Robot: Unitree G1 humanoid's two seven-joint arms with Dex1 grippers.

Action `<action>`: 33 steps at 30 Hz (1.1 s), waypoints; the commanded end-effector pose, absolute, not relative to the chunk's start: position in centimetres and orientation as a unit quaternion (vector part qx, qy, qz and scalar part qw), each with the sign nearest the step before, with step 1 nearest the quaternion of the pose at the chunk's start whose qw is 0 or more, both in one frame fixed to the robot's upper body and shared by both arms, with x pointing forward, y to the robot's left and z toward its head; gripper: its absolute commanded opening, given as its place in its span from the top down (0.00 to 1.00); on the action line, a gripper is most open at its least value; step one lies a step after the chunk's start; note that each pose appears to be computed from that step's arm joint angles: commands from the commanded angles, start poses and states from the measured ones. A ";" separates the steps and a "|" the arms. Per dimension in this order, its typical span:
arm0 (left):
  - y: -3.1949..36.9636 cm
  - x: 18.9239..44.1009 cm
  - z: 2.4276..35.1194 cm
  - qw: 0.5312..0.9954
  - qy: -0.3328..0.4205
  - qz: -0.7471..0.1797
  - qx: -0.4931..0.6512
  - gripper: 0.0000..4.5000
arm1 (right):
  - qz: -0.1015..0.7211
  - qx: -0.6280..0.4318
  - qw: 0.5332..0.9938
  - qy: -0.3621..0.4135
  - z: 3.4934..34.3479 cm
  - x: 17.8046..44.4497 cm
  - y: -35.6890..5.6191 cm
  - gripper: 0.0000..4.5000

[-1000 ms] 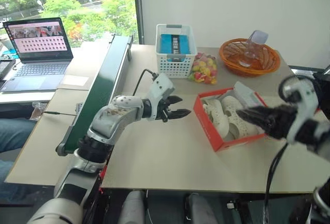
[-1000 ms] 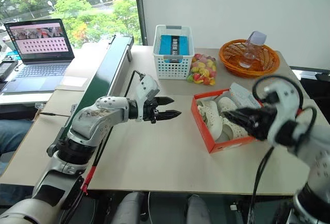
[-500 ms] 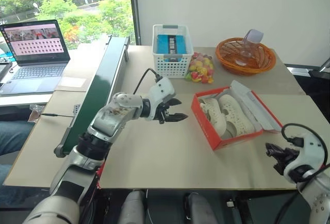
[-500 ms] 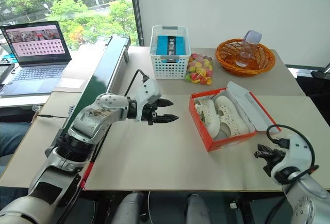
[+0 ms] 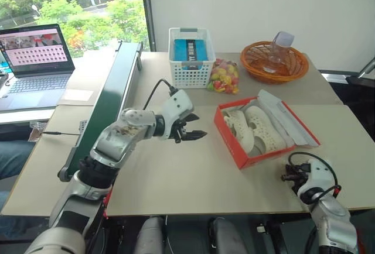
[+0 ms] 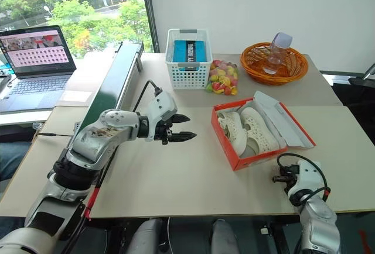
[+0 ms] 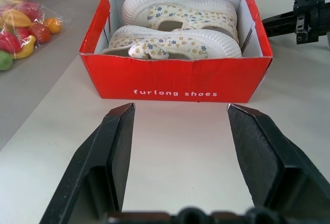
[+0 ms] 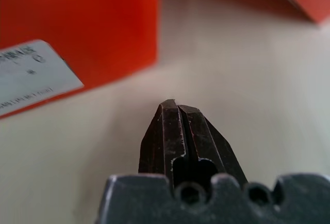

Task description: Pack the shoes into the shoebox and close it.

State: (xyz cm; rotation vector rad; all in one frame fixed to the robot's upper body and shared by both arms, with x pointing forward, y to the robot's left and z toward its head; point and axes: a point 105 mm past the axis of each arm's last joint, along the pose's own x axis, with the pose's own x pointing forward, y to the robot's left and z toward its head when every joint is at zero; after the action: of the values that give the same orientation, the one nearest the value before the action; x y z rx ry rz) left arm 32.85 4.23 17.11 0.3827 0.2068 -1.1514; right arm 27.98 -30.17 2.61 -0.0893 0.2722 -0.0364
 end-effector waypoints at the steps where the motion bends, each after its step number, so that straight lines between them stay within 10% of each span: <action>1: 4.4 32.7 18.8 0.821 0.070 -0.535 0.184 0.32 | -0.012 -0.121 0.990 0.072 5.2 29.0 -30.1 0.98; 14: 3.9 32.4 19.0 0.824 0.070 -0.533 0.179 0.32 | -0.030 -0.414 0.909 -0.044 10.0 31.1 -29.1 0.98; 33: 3.7 32.3 19.5 0.823 0.065 -0.536 0.177 0.32 | -0.137 -0.218 0.965 -0.041 8.4 28.6 -33.1 0.98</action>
State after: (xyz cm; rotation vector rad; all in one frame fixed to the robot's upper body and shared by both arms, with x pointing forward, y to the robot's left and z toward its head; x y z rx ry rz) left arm 32.36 4.00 17.54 0.3722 0.2097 -1.1305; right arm 28.57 -32.28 5.77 -0.4275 0.0089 -0.2512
